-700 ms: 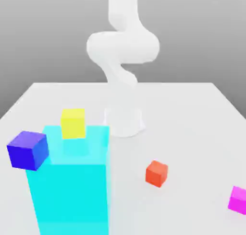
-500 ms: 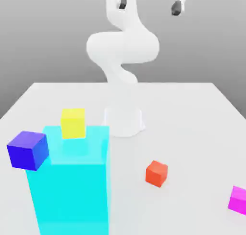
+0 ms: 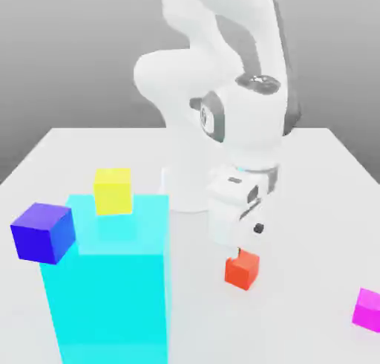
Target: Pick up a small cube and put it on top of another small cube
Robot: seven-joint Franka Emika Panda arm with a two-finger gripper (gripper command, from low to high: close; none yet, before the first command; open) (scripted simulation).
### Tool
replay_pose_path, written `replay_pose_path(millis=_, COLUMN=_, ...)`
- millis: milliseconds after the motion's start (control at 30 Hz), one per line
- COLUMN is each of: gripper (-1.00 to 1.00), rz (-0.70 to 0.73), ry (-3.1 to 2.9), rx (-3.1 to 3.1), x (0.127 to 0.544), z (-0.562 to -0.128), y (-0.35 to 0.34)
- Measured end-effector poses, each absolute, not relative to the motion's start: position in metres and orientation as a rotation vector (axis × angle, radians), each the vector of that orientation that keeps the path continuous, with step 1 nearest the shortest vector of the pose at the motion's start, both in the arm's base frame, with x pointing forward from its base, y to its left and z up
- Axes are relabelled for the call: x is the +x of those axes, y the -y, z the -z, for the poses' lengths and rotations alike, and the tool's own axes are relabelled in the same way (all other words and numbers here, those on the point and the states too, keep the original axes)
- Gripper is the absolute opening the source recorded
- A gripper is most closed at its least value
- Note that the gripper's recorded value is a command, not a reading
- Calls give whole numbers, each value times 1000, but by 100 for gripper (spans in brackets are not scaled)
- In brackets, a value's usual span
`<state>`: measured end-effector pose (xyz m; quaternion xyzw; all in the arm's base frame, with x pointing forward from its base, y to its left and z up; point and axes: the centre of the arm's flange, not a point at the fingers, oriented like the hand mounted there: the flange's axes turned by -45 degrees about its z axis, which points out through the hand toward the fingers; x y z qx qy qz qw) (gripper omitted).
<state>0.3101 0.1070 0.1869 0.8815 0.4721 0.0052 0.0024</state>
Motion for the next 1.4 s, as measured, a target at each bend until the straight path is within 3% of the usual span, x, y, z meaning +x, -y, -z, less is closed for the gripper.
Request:
replay_pose_path(millis=467, gripper=0, rz=-7, ry=-1489, rx=2765, x=306, z=-133, y=-105)
replay_pose_path(millis=500, gripper=-100, rz=-3, ry=-1491, rx=2765, x=304, z=-129, y=-104)
replay_pose_path(millis=733, gripper=-100, rz=-1, ry=-1491, rx=2765, x=304, z=-128, y=-104)
replay_pose_path(millis=1400, gripper=-100, rz=-34, ry=-1469, rx=2779, x=313, z=-200, y=-106)
